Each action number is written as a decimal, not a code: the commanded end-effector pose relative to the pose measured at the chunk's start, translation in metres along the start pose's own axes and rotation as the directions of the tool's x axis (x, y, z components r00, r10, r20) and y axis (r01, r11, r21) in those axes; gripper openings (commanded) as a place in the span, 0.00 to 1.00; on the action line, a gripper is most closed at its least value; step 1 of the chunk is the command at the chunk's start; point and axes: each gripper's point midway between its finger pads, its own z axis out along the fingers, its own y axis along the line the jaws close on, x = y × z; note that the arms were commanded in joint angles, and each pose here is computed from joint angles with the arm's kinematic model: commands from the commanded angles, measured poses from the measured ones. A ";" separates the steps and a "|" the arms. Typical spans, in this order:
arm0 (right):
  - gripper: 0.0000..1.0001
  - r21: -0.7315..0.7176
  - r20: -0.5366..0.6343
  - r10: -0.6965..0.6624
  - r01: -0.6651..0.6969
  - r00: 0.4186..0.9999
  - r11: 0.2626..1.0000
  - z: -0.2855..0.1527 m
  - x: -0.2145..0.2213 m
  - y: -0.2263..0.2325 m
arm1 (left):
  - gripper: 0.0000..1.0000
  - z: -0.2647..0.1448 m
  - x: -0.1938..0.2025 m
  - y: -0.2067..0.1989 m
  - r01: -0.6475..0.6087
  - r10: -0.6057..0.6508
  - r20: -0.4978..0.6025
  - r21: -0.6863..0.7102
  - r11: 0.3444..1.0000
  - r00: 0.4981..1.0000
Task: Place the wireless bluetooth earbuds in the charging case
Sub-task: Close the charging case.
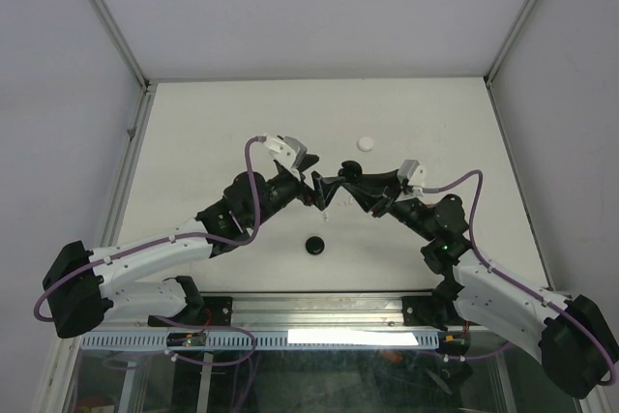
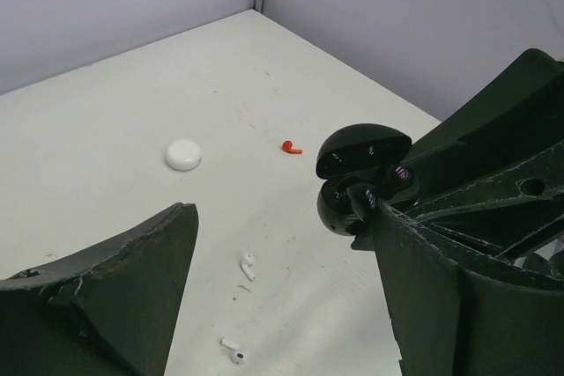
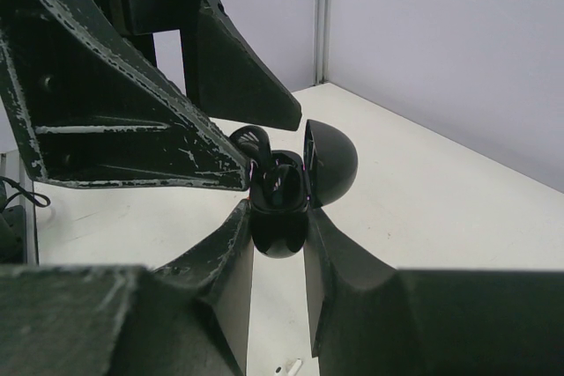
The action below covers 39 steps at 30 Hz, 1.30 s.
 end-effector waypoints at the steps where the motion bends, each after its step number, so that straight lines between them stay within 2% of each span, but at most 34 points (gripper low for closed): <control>1: 0.00 -0.024 0.088 -0.032 0.034 0.996 0.999 0.002 -0.028 0.005 | 0.81 -0.009 -0.015 0.000 0.022 -0.022 0.053 -0.012 1.000 0.998; 8: 0.00 -0.043 0.096 -0.014 0.018 0.995 0.999 0.002 -0.027 0.009 | 0.82 -0.016 -0.017 0.005 0.040 -0.041 0.056 0.018 0.999 0.998; 17: 0.00 -0.142 0.049 0.017 -0.010 0.999 0.990 0.004 -0.019 0.025 | 0.90 -0.029 -0.035 -0.006 0.117 -0.131 0.040 0.252 0.961 0.991; 24: 0.00 -0.227 0.039 0.041 -0.031 0.998 0.973 0.008 -0.024 0.038 | 0.93 -0.035 -0.044 -0.025 0.244 -0.242 -0.058 0.415 0.876 0.968; 32: 0.00 -0.265 0.064 0.089 -0.069 0.994 0.962 0.012 -0.032 0.045 | 0.88 -0.032 -0.020 -0.041 0.396 -0.304 -0.257 0.513 0.761 0.917; 39: 0.00 -0.306 0.053 0.131 -0.109 0.990 0.946 0.015 -0.032 0.051 | 0.82 -0.036 -0.024 -0.053 0.412 -0.308 -0.274 0.595 0.690 0.911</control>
